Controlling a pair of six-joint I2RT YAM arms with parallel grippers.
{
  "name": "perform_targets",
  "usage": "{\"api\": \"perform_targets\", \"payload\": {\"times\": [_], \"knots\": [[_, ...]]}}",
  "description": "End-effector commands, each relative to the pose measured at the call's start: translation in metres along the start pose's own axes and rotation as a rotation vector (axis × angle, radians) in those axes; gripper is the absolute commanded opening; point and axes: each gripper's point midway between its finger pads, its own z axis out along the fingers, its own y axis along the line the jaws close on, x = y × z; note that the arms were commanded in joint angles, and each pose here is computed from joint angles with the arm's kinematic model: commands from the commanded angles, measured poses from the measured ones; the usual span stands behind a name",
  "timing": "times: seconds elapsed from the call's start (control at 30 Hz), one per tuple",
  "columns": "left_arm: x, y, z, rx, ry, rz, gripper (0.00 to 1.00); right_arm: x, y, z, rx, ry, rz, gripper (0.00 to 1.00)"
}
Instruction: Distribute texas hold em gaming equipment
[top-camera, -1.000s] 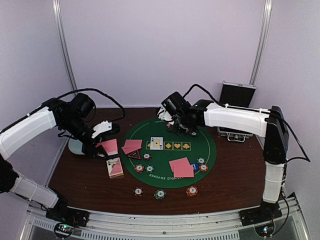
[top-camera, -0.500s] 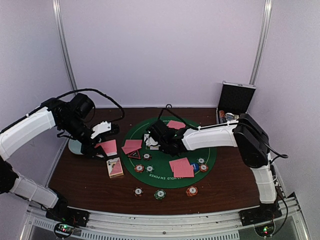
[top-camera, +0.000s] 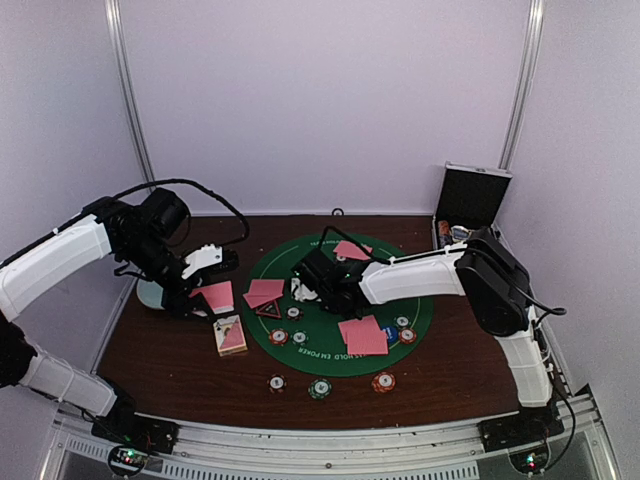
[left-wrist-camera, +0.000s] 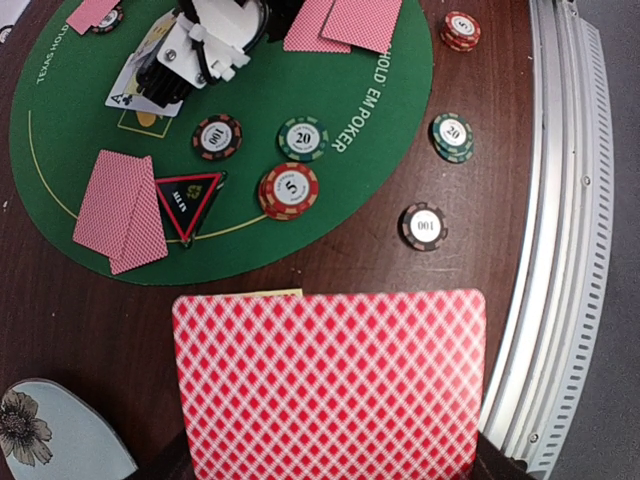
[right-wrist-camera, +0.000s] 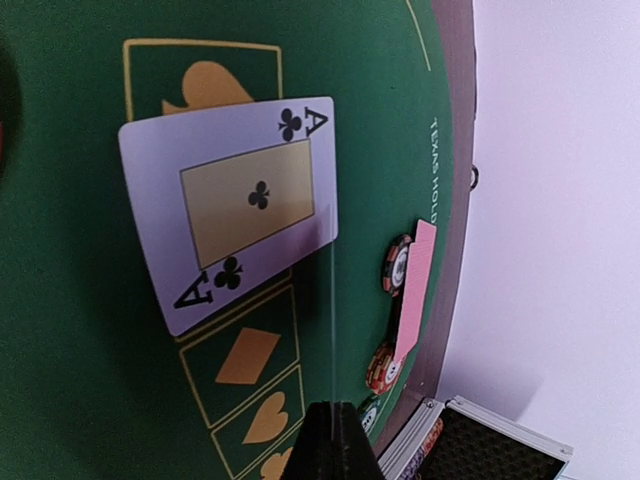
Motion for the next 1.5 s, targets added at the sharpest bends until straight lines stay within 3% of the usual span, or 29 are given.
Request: {"api": "perform_targets", "payload": {"times": [0.0,0.4,0.43,0.57,0.77,0.93,1.1,1.2,1.33,1.47], "knots": [[-0.005,0.003,-0.006,-0.026,-0.025,0.024,0.00,0.001,0.014,-0.005,-0.097,0.004,0.034,0.00],[-0.006,0.005,-0.007,-0.035,-0.023,0.019,0.00,0.003,0.019,-0.016,-0.148,-0.025,0.034,0.05],[-0.007,0.006,-0.007,-0.036,-0.024,0.019,0.00,0.002,0.018,-0.019,-0.150,-0.031,0.034,0.08],[-0.008,0.006,-0.007,-0.036,-0.026,0.019,0.00,-0.001,0.011,-0.030,-0.165,-0.055,0.049,0.36],[-0.010,0.006,-0.008,-0.031,-0.034,0.022,0.00,-0.009,-0.021,-0.047,-0.121,-0.102,0.138,0.52],[-0.011,0.006,-0.010,-0.038,-0.038,0.023,0.00,-0.012,-0.079,-0.072,-0.058,-0.160,0.355,0.62],[-0.011,0.005,-0.012,-0.043,-0.041,0.029,0.00,-0.002,-0.134,-0.097,-0.027,-0.171,0.614,0.98],[-0.011,0.004,-0.013,-0.042,-0.046,0.030,0.00,0.006,-0.153,-0.111,-0.062,-0.211,0.822,1.00],[-0.013,0.004,-0.015,-0.047,-0.052,0.034,0.00,0.015,-0.165,-0.116,-0.311,-0.240,1.135,1.00],[-0.014,0.004,-0.015,-0.046,-0.054,0.039,0.00,0.016,-0.158,-0.115,-0.455,-0.216,1.192,1.00]]}}
